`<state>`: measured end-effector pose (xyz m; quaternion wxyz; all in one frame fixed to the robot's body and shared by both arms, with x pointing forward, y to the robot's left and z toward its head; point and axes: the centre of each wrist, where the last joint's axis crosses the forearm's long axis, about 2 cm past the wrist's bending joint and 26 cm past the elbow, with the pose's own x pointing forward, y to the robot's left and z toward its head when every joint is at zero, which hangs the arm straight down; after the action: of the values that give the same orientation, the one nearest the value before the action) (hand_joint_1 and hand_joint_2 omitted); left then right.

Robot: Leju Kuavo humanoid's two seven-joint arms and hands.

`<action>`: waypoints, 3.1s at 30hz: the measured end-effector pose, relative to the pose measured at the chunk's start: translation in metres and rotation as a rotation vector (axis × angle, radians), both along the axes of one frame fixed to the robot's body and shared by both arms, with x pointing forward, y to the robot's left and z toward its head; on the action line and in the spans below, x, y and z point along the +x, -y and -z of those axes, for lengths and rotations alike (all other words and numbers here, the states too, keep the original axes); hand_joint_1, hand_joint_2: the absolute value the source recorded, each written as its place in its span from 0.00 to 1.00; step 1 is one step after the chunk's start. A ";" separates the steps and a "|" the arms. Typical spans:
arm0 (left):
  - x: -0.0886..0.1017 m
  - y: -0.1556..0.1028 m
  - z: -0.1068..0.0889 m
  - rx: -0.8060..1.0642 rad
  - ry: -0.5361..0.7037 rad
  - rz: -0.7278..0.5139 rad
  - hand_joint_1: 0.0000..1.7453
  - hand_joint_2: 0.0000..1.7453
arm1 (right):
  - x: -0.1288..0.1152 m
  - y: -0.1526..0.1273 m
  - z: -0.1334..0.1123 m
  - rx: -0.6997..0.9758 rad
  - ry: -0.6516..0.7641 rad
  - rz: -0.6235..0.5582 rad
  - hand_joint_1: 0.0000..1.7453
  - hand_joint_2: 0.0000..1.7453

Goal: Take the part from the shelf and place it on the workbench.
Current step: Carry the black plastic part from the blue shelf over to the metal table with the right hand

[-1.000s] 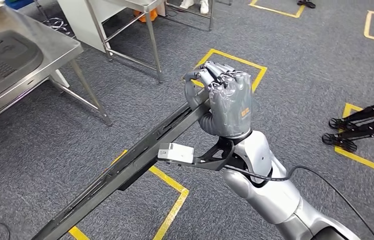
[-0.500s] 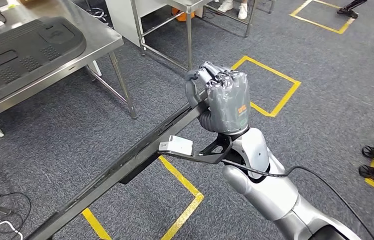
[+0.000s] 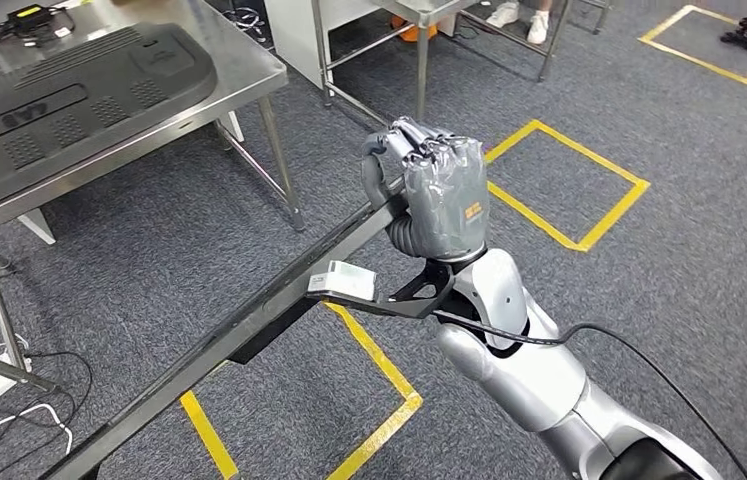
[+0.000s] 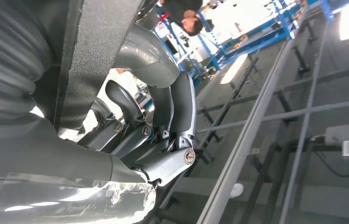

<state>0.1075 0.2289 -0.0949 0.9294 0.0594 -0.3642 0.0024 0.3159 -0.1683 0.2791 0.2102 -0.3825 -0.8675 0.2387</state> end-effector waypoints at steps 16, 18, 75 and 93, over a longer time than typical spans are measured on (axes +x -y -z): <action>0.001 0.000 0.000 -0.012 0.015 0.017 0.00 1.00 | -0.001 0.002 0.009 0.003 -0.021 0.005 1.00 1.00; -0.001 0.000 0.000 -0.014 0.013 0.017 0.00 1.00 | -0.001 0.003 0.009 0.002 -0.016 0.007 1.00 1.00; -0.005 0.001 0.001 -0.107 0.017 0.044 0.00 1.00 | -0.023 0.024 0.025 0.058 -0.120 0.065 1.00 1.00; -0.005 0.002 0.001 -0.105 0.011 0.026 0.00 1.00 | -0.027 0.024 0.017 0.115 -0.091 0.047 1.00 1.00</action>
<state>0.1028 0.2266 -0.0958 0.9292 0.0060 -0.3695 0.0097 0.2887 -0.1922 0.2619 0.2765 -0.3788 -0.8602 0.2005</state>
